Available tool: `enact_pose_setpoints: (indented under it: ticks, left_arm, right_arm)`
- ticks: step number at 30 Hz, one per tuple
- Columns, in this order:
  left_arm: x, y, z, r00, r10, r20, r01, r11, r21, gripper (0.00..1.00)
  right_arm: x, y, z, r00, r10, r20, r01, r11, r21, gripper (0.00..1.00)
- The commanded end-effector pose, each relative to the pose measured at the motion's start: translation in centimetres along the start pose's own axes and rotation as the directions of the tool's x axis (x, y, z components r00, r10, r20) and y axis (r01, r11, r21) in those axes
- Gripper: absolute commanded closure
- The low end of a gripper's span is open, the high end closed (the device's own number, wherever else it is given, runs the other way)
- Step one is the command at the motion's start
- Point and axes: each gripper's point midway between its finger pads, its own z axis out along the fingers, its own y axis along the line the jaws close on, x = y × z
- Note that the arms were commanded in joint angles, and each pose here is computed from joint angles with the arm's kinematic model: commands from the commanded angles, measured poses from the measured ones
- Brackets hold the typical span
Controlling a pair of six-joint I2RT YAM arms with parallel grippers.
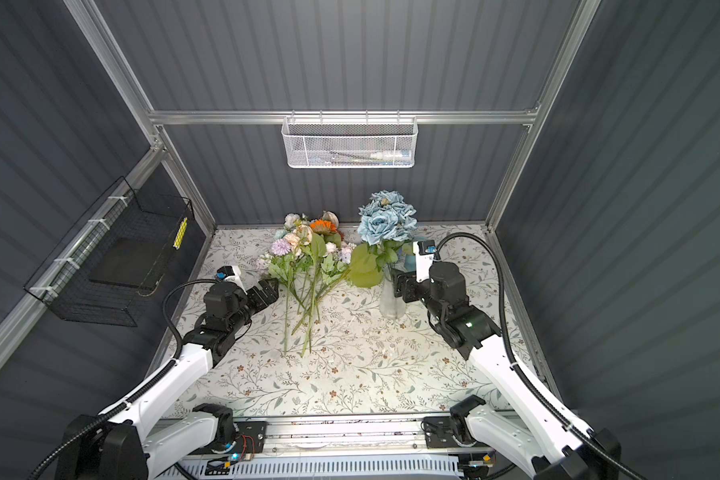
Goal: Arrange the flowers into the vase
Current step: 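Lower the blue rose stems into the clear glass vase with the right gripper, then open the right gripper to release the roses while the left gripper reaches into the stems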
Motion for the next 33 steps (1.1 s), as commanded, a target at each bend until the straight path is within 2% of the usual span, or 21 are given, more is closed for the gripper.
enact_pose_setpoints:
  ticks: [1,11,17,29,33]
  left_arm:
    - [2.1,1.7,0.0,0.995,0.048,-0.091,-0.053,0.997,-0.058,0.01]
    - [7.4,2.0,2.2,0.943,0.092,-0.319,-0.096,0.995,0.001,0.28]
    - [10.3,2.0,3.5,0.906,0.117,-0.408,-0.117,0.993,0.025,0.34]
    - [13.2,1.7,5.5,0.861,0.205,-0.465,-0.216,0.976,0.029,0.59]
    - [13.3,1.7,5.6,0.858,0.223,-0.462,-0.239,0.971,0.024,0.74]
  right_arm:
    - [1.5,0.7,-0.8,0.998,0.060,-0.023,-0.061,0.996,-0.058,0.13]
    - [1.5,0.9,-0.2,0.989,0.142,0.028,-0.139,0.986,-0.087,0.06]
    - [1.9,1.1,0.6,0.989,0.146,0.010,-0.144,0.985,-0.096,0.03]
    - [1.9,1.1,0.6,0.988,0.151,0.013,-0.149,0.984,-0.094,0.01]
    - [1.8,1.1,0.6,0.988,0.151,0.016,-0.148,0.984,-0.096,0.01]
